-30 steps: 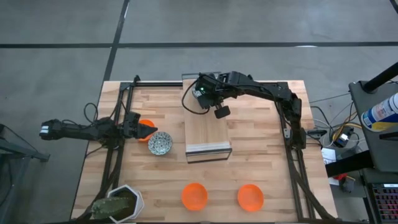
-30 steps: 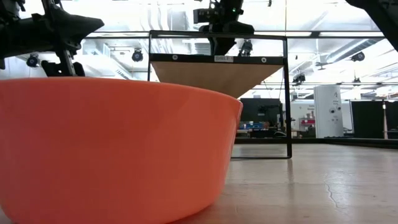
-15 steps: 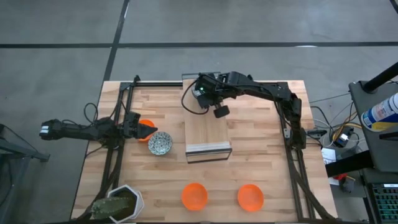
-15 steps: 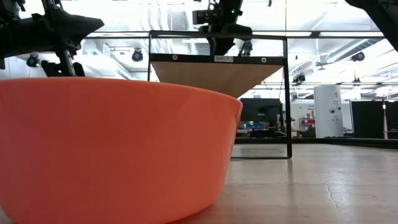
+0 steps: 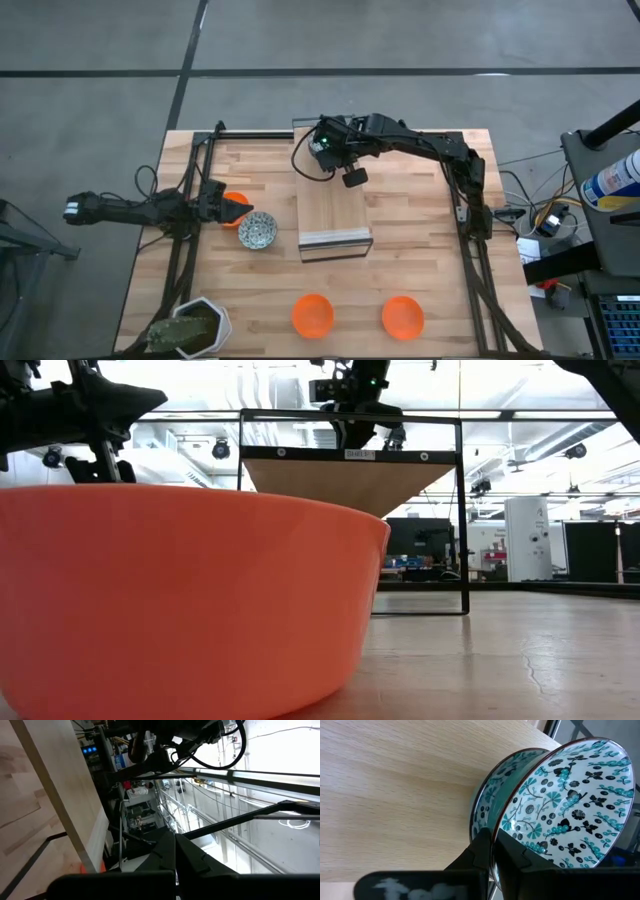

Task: Pick & Place Mini bowls
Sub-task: Stack the right blue bowl on top of the blue bowl on the shelf

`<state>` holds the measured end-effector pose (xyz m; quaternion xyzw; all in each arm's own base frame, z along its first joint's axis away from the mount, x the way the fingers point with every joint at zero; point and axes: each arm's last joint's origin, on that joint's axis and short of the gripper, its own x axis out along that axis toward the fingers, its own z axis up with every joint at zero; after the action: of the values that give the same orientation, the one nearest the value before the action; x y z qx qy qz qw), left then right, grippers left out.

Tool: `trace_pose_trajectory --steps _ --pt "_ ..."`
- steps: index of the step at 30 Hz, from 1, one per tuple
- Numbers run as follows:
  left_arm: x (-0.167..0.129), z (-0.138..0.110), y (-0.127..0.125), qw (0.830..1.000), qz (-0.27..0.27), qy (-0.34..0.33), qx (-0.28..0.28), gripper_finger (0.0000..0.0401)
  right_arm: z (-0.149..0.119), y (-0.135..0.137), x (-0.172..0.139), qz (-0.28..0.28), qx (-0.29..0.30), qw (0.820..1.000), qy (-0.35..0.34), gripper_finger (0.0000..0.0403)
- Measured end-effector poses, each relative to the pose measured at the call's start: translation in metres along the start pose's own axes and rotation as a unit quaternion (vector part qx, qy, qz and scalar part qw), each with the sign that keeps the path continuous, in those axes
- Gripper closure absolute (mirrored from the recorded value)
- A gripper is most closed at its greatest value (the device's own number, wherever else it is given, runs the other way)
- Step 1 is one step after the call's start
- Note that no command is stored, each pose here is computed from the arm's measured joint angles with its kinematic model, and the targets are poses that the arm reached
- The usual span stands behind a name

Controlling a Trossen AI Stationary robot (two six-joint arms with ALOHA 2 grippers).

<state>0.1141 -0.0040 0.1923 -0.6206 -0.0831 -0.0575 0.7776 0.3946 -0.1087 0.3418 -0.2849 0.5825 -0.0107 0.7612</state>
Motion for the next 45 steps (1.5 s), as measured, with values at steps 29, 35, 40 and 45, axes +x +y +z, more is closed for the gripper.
trace_pose_trajectory --steps 29,35,40,45 --pt "0.000 0.000 0.000 1.000 0.000 0.000 -0.001 0.0401 -0.005 -0.002 0.004 0.018 0.008 1.000 0.002 0.0349" --pt "0.000 0.000 0.000 1.000 0.000 0.000 -0.002 0.0401 -0.004 -0.002 0.000 0.013 0.011 1.000 0.000 0.0347" --pt "0.000 0.000 0.000 1.000 0.000 0.000 -0.002 0.0401 -0.004 -0.004 -0.012 0.005 0.016 1.000 -0.009 0.0347" --pt "0.000 0.000 0.000 1.000 0.000 0.000 -0.002 0.0401 -0.004 -0.005 -0.014 0.004 0.043 0.999 -0.011 0.0359"
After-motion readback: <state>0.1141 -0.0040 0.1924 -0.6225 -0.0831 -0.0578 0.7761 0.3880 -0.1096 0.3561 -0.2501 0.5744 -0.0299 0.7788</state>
